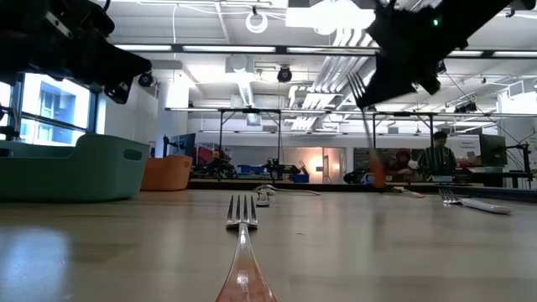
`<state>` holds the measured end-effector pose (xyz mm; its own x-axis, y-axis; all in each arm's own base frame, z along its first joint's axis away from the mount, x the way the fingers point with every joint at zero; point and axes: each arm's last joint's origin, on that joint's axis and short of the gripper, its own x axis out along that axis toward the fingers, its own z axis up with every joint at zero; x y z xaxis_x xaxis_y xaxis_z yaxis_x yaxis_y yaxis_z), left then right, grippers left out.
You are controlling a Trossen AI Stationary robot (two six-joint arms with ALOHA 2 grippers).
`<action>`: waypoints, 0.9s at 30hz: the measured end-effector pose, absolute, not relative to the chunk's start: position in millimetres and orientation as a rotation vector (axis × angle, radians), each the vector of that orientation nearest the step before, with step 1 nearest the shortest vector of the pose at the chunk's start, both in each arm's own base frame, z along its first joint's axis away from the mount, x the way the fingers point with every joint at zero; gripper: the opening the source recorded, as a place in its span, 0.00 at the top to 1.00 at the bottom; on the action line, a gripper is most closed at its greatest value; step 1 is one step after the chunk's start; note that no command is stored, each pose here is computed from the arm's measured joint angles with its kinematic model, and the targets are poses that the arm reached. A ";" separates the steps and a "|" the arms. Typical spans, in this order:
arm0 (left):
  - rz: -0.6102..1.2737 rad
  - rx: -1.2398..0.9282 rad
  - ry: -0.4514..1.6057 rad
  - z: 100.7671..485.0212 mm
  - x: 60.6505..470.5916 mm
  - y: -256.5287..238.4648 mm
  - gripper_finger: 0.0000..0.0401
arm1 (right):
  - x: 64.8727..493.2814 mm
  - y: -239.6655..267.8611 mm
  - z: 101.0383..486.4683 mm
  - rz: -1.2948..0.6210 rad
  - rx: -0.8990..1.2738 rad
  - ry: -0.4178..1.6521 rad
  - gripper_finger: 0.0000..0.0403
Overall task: Sort silverware by color (type)
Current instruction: Put the orange fork into the yellow bin
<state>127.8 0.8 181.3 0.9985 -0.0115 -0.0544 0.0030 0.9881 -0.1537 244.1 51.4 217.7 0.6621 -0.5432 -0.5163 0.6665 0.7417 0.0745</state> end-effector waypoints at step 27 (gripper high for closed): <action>-0.069 -0.163 0.071 180.3 127.5 -1.0 1.00 | 413.5 173.9 184.6 -0.018 0.189 -0.096 1.00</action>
